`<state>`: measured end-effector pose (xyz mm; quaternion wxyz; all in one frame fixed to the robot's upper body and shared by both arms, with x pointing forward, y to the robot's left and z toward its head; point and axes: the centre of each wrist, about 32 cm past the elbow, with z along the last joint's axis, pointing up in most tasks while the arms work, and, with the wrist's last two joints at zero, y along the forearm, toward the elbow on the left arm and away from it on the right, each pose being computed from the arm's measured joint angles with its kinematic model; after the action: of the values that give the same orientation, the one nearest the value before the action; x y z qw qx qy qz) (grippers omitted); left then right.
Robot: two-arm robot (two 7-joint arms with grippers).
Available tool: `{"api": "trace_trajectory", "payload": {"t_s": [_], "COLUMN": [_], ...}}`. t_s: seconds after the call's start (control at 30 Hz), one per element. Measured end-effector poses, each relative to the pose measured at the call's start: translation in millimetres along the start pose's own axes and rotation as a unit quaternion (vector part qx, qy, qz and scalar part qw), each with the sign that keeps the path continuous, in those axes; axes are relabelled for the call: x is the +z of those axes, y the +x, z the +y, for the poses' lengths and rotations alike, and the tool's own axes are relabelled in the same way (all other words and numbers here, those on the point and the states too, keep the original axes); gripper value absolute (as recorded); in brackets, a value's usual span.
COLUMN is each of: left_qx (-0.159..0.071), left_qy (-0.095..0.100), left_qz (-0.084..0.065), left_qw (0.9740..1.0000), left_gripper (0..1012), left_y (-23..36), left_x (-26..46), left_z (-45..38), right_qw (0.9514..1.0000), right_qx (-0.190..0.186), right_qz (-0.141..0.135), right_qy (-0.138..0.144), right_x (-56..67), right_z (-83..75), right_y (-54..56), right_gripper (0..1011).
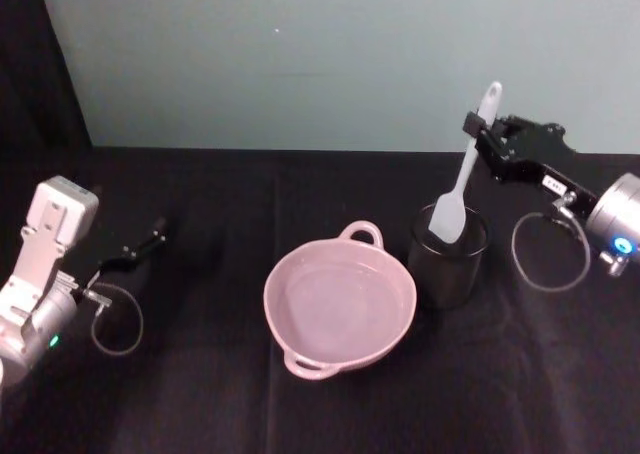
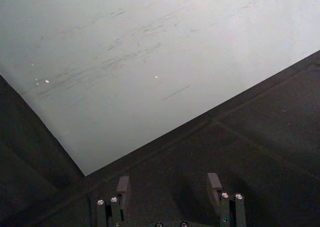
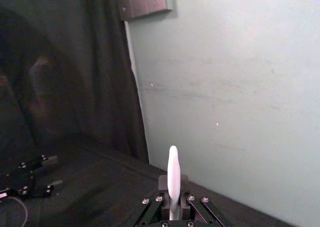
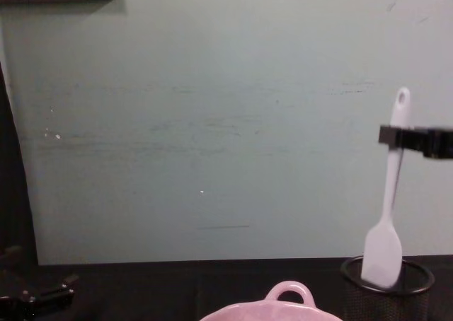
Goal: Use the one hand to pick up the spoon and stir the clear water in the bowl.
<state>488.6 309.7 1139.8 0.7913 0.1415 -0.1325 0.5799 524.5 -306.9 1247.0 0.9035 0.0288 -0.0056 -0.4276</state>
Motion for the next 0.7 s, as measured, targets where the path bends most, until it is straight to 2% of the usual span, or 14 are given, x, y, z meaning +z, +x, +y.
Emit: {"api": "trace_trajectory", "payload": {"t_s": [0.1, 0.3, 0.7], "left_qx": [0.000, 0.000, 0.000], "left_qy": [0.000, 0.000, 0.000], "left_qz": [0.000, 0.000, 0.000], "left_qw": [1.0000, 1.0000, 1.0000], "left_gripper": [1005, 1005, 1005], "left_y": [0.0, 0.0, 0.0], "left_x": [0.0, 0.0, 0.0], "left_z": [0.0, 0.0, 0.0], "right_qw": [0.9997, 0.9987, 0.9985], "right_qx": [0.009, 0.017, 0.016], "right_qz": [-0.024, -0.048, -0.052], "right_qy": [-0.002, -0.008, -0.011], "right_x": [17.3, 34.5, 36.8], "right_z": [2.0, 4.2, 4.6], "right_y": [-3.7, -7.9, -8.2], "right_gripper": [112, 112, 112]}}
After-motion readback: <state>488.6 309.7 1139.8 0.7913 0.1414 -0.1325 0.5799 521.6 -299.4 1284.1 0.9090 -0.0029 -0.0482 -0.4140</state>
